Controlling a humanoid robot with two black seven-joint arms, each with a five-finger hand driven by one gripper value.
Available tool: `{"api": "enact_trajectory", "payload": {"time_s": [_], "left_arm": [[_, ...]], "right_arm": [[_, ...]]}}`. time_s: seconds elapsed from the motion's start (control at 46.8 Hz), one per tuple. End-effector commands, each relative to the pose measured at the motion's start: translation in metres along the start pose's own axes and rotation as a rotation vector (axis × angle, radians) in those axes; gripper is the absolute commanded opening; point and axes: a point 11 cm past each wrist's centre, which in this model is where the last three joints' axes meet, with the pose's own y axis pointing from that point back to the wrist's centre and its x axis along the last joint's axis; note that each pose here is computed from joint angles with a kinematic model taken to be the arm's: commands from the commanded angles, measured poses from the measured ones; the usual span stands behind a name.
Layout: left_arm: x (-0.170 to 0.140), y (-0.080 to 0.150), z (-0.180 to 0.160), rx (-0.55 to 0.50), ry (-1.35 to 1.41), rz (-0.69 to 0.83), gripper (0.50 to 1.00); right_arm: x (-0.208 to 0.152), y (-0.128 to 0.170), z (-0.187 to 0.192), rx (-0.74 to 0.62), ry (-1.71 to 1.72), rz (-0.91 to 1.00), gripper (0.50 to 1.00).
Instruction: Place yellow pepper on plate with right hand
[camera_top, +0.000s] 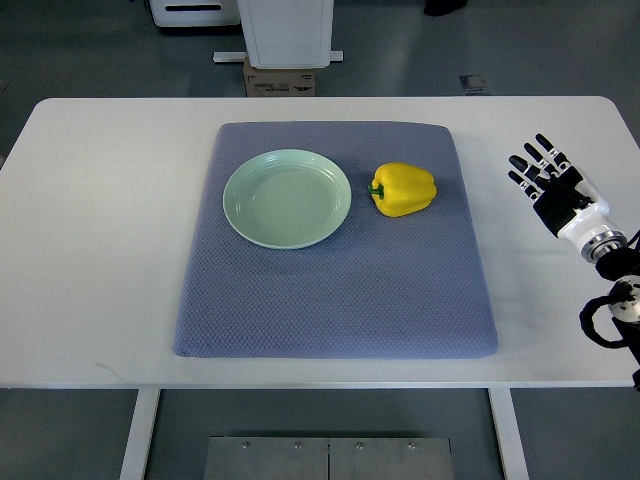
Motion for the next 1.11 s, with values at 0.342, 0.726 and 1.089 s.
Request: {"api": "enact_trajectory", "payload": {"time_s": [0.342, 0.726, 1.089], "left_arm": [[0.0000, 0.0000, 0.0003, -0.002, 0.000, 0.000, 1.000], [0.0000, 0.0000, 0.0003, -0.002, 0.000, 0.000, 1.000], [0.0000, 0.0000, 0.0003, -0.002, 0.000, 0.000, 1.000]], "right_arm": [[-0.0018, 0.0003, 0.0008, -0.004, 0.001, -0.018, 1.000], [-0.0024, -0.0001, -0.0008, -0.001, 0.001, -0.023, 1.000], [-0.0002, 0.0013, -0.0054, 0.004, 0.007, -0.037, 1.000]]}}
